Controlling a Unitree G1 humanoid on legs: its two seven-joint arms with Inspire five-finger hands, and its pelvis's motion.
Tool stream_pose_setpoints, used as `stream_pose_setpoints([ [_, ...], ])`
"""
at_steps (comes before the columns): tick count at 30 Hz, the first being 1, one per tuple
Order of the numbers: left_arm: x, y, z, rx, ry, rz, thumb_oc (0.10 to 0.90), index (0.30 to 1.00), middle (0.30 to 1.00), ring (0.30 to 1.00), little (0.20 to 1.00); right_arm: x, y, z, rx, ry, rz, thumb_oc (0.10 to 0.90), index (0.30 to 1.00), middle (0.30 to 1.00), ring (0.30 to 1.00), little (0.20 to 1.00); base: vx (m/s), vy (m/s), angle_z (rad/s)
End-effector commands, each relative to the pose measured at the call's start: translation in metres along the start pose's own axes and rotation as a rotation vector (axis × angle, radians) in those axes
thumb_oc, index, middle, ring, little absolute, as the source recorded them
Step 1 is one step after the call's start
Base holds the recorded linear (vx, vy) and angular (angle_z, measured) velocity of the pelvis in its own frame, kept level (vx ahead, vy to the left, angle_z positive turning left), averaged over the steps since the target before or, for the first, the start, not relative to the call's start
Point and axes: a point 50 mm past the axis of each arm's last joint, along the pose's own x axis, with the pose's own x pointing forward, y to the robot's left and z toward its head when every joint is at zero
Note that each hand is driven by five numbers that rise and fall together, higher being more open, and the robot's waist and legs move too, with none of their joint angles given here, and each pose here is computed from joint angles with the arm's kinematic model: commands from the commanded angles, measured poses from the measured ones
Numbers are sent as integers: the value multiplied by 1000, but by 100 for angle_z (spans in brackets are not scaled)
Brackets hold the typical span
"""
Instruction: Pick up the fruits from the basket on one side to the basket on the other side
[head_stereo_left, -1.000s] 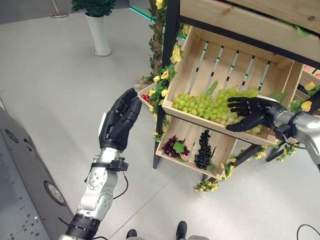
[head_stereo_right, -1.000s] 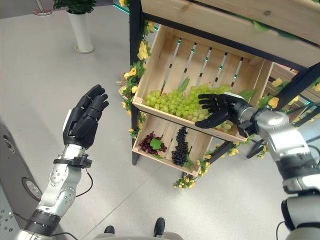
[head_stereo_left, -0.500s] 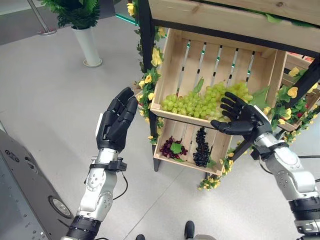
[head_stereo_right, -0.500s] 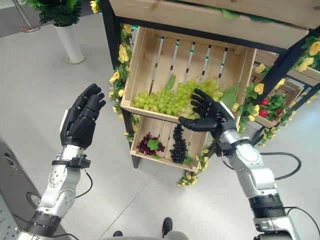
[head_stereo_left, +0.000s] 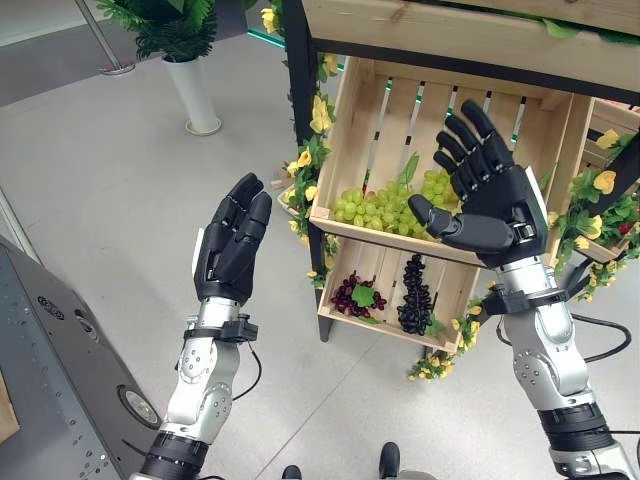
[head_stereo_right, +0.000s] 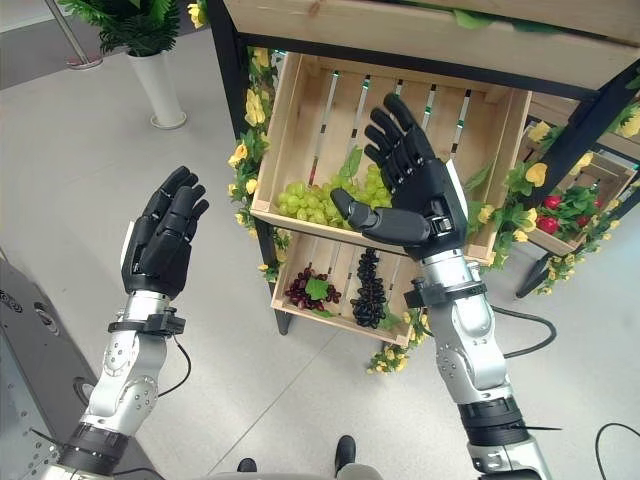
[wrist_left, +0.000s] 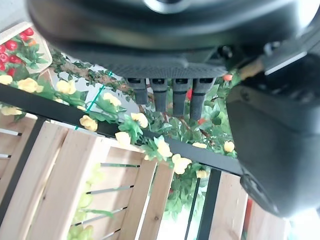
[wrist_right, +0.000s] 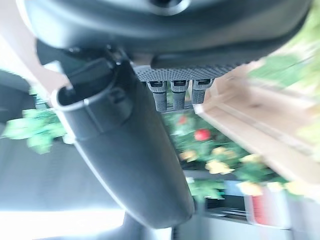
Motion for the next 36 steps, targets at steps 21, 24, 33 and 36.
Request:
stream_pose_setpoints([
  [21, 2, -24, 37, 49, -249, -108, 800, 900, 900, 900, 900, -35, 80, -46, 840, 224, 309, 800, 900, 900, 900, 900, -9, 57, 4],
  [24, 0, -21, 32, 81, -217, -108, 800, 900, 900, 900, 900, -55, 93, -66, 901, 344, 399, 800, 900, 900, 900, 900, -4, 155, 7],
  [33, -24, 8, -23, 177, 162, -199, 800, 900, 900, 900, 900, -122, 72, -118, 701, 749, 459, 800, 900, 900, 900, 900, 2, 41, 23],
  [36, -36, 17, -48, 199, 316, -211, 800, 900, 900, 900, 900, -142, 58, -130, 541, 847, 394, 800, 900, 900, 900, 900, -26, -245, 32],
])
